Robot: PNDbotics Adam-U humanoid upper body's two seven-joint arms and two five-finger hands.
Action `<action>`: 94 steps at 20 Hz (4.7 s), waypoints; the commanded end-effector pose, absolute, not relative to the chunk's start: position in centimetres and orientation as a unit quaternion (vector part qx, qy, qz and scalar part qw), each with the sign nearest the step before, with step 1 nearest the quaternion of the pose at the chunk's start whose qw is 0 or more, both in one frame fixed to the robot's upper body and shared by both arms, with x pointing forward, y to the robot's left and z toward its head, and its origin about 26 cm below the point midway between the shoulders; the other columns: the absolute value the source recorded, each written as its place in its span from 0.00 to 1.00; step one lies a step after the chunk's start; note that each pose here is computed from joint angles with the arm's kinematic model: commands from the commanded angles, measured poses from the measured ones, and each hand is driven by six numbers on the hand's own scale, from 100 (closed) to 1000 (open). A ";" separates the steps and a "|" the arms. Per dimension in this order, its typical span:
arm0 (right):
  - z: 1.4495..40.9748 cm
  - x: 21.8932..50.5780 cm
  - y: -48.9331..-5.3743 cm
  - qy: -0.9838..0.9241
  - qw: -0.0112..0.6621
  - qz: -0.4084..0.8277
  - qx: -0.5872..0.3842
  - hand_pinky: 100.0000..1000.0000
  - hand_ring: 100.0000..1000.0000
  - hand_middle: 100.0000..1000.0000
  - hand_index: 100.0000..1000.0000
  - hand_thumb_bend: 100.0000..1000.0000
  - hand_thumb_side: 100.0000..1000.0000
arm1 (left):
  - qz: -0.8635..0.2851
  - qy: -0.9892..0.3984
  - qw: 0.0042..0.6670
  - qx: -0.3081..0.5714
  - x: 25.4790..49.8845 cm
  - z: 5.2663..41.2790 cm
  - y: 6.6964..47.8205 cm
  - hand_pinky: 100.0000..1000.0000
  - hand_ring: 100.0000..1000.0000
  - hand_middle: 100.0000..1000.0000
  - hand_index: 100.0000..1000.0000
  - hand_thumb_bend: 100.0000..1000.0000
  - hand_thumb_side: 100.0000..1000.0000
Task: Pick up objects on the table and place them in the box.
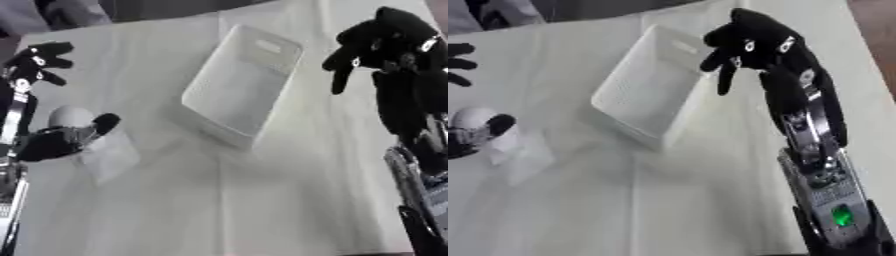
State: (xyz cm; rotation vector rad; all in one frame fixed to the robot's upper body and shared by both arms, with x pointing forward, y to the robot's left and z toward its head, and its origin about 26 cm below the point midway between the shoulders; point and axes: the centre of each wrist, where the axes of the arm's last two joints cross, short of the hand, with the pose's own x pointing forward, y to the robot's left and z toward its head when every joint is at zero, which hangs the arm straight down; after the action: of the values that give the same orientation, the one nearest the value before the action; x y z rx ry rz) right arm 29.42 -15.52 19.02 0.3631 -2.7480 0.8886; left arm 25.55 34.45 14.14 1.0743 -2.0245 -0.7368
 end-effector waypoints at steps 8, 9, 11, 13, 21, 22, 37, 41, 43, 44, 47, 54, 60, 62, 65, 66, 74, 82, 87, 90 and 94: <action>19.7 29.2 -15.6 -0.938 0.103 0.306 0.125 0.23 0.51 0.66 0.89 0.00 1.00 | -0.339 -0.746 0.341 0.460 25.2 15.0 35.2 0.53 0.67 0.74 0.82 0.96 0.69; 19.7 29.2 -15.6 -0.938 0.103 0.306 0.125 0.23 0.51 0.66 0.89 0.00 1.00 | -0.341 -0.744 0.344 0.460 25.2 15.0 35.2 0.53 0.67 0.73 0.81 0.96 0.69; 19.7 29.2 -15.6 -0.938 0.102 0.305 0.126 0.23 0.51 0.66 0.89 0.00 1.00 | -0.343 -0.741 0.351 0.459 25.2 14.9 35.0 0.52 0.66 0.73 0.80 0.96 0.70; 19.7 29.2 -15.6 -0.939 0.101 0.304 0.126 0.23 0.50 0.66 0.89 0.00 1.00 | -0.343 -0.738 0.359 0.456 25.2 14.6 34.8 0.51 0.65 0.72 0.79 0.95 0.70; 19.8 29.2 -15.5 -0.939 0.101 0.303 0.127 0.23 0.50 0.65 0.89 0.00 1.00 | -0.351 -0.729 0.393 0.437 25.4 12.7 34.3 0.49 0.63 0.68 0.75 0.93 0.73; 19.8 29.2 -15.5 -0.939 0.101 0.303 0.127 0.22 0.50 0.65 0.89 0.00 1.00 | -0.353 -0.729 0.395 0.434 25.4 12.5 34.3 0.49 0.62 0.68 0.74 0.92 0.73; 19.7 29.2 -15.5 -0.938 0.106 0.305 0.129 0.22 0.49 0.65 0.89 0.00 1.00 | -0.357 -0.731 0.410 0.413 25.5 10.4 33.9 0.44 0.57 0.61 0.71 0.79 0.76; 19.7 29.2 -15.5 -0.938 0.106 0.305 0.129 0.22 0.49 0.65 0.89 0.00 1.00 | -0.347 -0.734 0.417 0.409 25.5 10.1 33.8 0.36 0.52 0.58 0.69 0.75 0.72; 19.7 29.2 -15.5 -0.938 0.106 0.305 0.129 0.22 0.49 0.65 0.88 0.00 1.00 | -0.340 -0.734 0.422 0.409 25.5 9.8 33.7 0.26 0.47 0.52 0.54 0.65 0.64; 19.7 29.2 -15.5 -0.938 0.106 0.305 0.129 0.22 0.49 0.65 0.88 0.00 1.00 | -0.335 -0.735 0.424 0.409 25.5 9.6 33.6 0.20 0.42 0.47 0.51 0.51 0.63; 19.8 29.2 -15.5 -0.938 0.104 0.305 0.128 0.22 0.49 0.65 0.88 0.00 1.00 | -0.312 -0.746 0.424 0.409 25.5 9.3 33.2 0.03 0.32 0.35 0.46 0.19 0.60; 19.8 29.2 -15.4 -0.938 0.104 0.306 0.129 0.22 0.49 0.64 0.88 0.00 1.00 | -0.302 -0.750 0.402 0.430 25.8 9.7 33.1 0.00 0.02 0.01 0.16 0.00 0.13; 19.8 29.2 -15.3 -0.936 0.105 0.309 0.130 0.22 0.48 0.63 0.87 0.00 1.00 | -0.313 -0.750 0.383 0.438 25.9 10.1 33.0 0.00 0.00 0.00 0.10 0.00 0.05; 19.8 29.2 -15.4 -0.936 0.107 0.310 0.129 0.21 0.48 0.63 0.87 0.00 1.00 | -0.312 -0.750 0.383 0.440 26.0 10.3 33.1 0.00 0.00 0.00 0.09 0.00 0.02; 19.7 29.2 -15.4 -0.935 0.111 0.312 0.128 0.21 0.48 0.63 0.87 0.00 1.00 | -0.316 -0.744 0.374 0.454 26.0 11.0 33.6 0.00 0.00 0.00 0.09 0.00 0.00; 19.7 29.2 -15.4 -0.935 0.111 0.312 0.128 0.21 0.48 0.63 0.87 0.00 1.00 | -0.316 -0.743 0.372 0.457 26.0 11.2 33.6 0.00 0.00 0.00 0.09 0.00 0.00; 19.3 29.2 -15.5 -0.933 0.121 0.314 0.124 0.21 0.48 0.62 0.87 0.00 1.00 | -0.288 -0.745 0.345 0.493 25.9 13.6 34.8 0.00 0.00 0.00 0.08 0.00 0.00; 18.9 29.3 -15.6 -0.931 0.131 0.319 0.122 0.20 0.48 0.62 0.87 0.00 1.00 | -0.277 -0.749 0.337 0.499 25.9 15.3 36.2 0.00 0.00 0.00 0.08 0.00 0.00; 18.5 29.3 -15.6 -0.929 0.136 0.323 0.121 0.20 0.48 0.62 0.87 0.00 1.00 | -0.252 -0.763 0.356 0.477 26.2 15.6 37.3 0.00 0.00 0.00 0.08 0.00 0.00; 18.4 29.4 -15.7 -0.928 0.139 0.325 0.120 0.20 0.48 0.62 0.87 0.00 1.00 | -0.241 -0.768 0.363 0.469 26.4 15.7 37.9 0.00 0.00 0.00 0.08 0.00 0.00; 18.2 29.4 -15.7 -0.927 0.141 0.327 0.120 0.20 0.48 0.62 0.87 0.00 1.00 | -0.237 -0.778 0.355 0.461 26.9 16.5 38.3 0.00 0.00 0.00 0.08 0.00 0.00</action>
State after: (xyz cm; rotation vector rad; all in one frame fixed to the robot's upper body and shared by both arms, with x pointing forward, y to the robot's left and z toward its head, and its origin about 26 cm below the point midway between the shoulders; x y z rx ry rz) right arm 29.59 -15.73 17.95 0.3470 -2.6640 0.9358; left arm 26.88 37.67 15.18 1.1636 -1.9863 -0.5971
